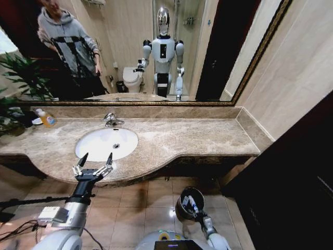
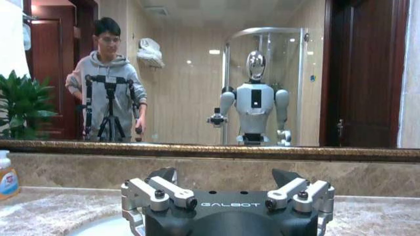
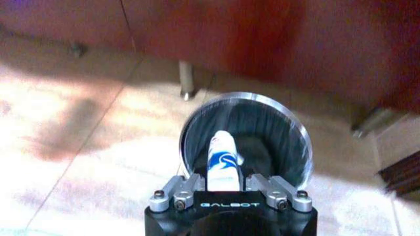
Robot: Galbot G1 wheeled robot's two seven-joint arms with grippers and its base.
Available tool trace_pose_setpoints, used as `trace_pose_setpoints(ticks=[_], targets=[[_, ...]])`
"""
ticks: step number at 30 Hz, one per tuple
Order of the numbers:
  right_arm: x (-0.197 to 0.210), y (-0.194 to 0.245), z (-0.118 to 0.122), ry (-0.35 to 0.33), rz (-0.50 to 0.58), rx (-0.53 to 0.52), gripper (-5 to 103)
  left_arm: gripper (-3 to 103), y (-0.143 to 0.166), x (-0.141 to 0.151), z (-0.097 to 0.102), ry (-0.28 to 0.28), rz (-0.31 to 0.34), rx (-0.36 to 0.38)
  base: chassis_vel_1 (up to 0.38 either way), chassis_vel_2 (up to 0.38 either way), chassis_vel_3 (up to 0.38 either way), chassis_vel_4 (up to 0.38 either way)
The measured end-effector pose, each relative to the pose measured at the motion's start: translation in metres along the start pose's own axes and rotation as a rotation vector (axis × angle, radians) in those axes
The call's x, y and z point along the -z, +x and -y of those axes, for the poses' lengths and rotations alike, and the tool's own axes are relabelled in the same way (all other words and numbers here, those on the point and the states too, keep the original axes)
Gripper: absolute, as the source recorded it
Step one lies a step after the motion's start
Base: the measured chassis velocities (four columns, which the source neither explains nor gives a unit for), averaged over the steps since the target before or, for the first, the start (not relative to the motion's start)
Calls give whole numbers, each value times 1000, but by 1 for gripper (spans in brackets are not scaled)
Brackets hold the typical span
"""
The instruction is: Pick up the trash from the sink and place it in the trash bin.
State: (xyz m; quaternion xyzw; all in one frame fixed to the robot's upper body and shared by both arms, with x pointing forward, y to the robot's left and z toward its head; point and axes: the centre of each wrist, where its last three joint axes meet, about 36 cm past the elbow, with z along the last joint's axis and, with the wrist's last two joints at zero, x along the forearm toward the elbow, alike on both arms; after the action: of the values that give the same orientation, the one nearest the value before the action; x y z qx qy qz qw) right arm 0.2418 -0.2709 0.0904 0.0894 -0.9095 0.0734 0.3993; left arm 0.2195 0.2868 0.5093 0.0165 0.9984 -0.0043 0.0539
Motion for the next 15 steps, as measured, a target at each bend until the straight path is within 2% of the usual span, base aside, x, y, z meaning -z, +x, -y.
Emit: trace_pose_setpoints(ticks=[9,12,13,15], targets=[[17,-57,16,-44,-24,-28,27,100,0,0,0,0,0,0,0,0,0,0],[22,-66,21,-48,-35,-27,27,100,0,0,0,0,0,0,0,0,0,0],[22,-68,23,-49,-44,-20,24,100,0,0,0,0,0,0,0,0,0,0],[21,-69,24,-51,-54,-16,28,100,0,0,0,0,0,0,0,0,0,0]])
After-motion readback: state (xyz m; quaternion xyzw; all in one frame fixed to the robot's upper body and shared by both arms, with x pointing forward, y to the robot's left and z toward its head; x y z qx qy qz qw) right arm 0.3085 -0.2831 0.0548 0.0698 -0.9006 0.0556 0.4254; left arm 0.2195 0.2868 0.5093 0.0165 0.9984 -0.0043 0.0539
